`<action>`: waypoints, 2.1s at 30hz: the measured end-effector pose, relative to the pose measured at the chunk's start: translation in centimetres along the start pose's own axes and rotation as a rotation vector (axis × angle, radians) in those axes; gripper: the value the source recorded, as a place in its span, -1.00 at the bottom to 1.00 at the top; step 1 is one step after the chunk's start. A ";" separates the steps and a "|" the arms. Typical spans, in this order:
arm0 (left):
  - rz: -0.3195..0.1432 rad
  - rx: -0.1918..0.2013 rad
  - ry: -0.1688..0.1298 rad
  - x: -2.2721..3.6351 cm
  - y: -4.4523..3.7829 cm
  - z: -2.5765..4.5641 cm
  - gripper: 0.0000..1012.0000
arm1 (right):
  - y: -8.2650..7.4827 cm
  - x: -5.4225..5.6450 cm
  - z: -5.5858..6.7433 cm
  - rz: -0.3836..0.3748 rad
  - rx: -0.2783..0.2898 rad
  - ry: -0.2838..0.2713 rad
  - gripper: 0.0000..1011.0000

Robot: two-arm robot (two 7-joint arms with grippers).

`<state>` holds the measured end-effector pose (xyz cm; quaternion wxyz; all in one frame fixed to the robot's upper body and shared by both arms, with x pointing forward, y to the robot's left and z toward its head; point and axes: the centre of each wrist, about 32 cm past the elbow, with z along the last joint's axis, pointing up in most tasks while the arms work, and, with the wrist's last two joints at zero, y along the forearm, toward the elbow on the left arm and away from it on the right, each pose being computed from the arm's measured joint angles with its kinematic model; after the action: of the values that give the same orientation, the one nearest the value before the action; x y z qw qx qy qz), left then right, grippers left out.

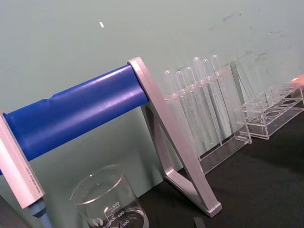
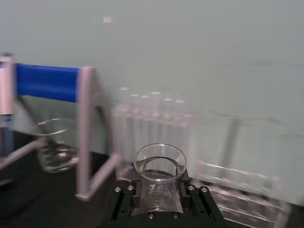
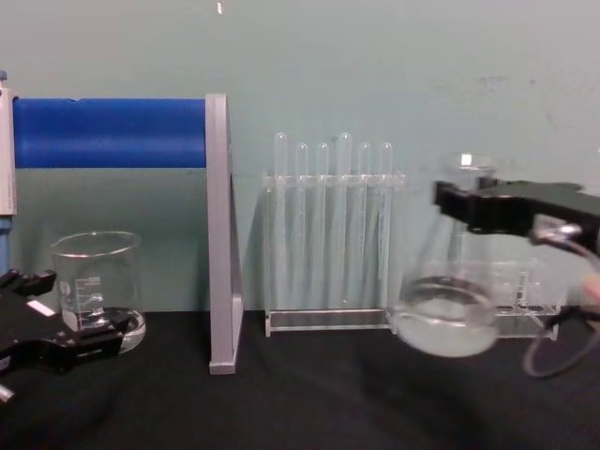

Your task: Grasp the erlenmeyer flask with one hand, shake it three times, then place it back.

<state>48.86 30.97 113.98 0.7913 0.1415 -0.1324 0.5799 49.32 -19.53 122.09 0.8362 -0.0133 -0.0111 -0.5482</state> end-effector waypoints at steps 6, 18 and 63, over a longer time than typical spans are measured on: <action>0.000 0.000 0.000 0.00 0.00 0.00 0.98 | 1.0 -1.6 0.0 0.144 0.005 -0.013 -0.11; 0.000 0.000 0.000 0.00 0.00 0.00 0.98 | 2.4 -3.6 -0.1 0.342 0.012 -0.027 -0.11; 0.000 0.000 0.000 0.00 0.00 0.00 0.98 | 0.4 1.6 -0.1 -0.019 0.015 -0.015 -0.11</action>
<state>48.86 30.97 113.98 0.7913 0.1415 -0.1325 0.5799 50.36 -20.83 122.00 0.8310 -0.0108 -0.0216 -0.5558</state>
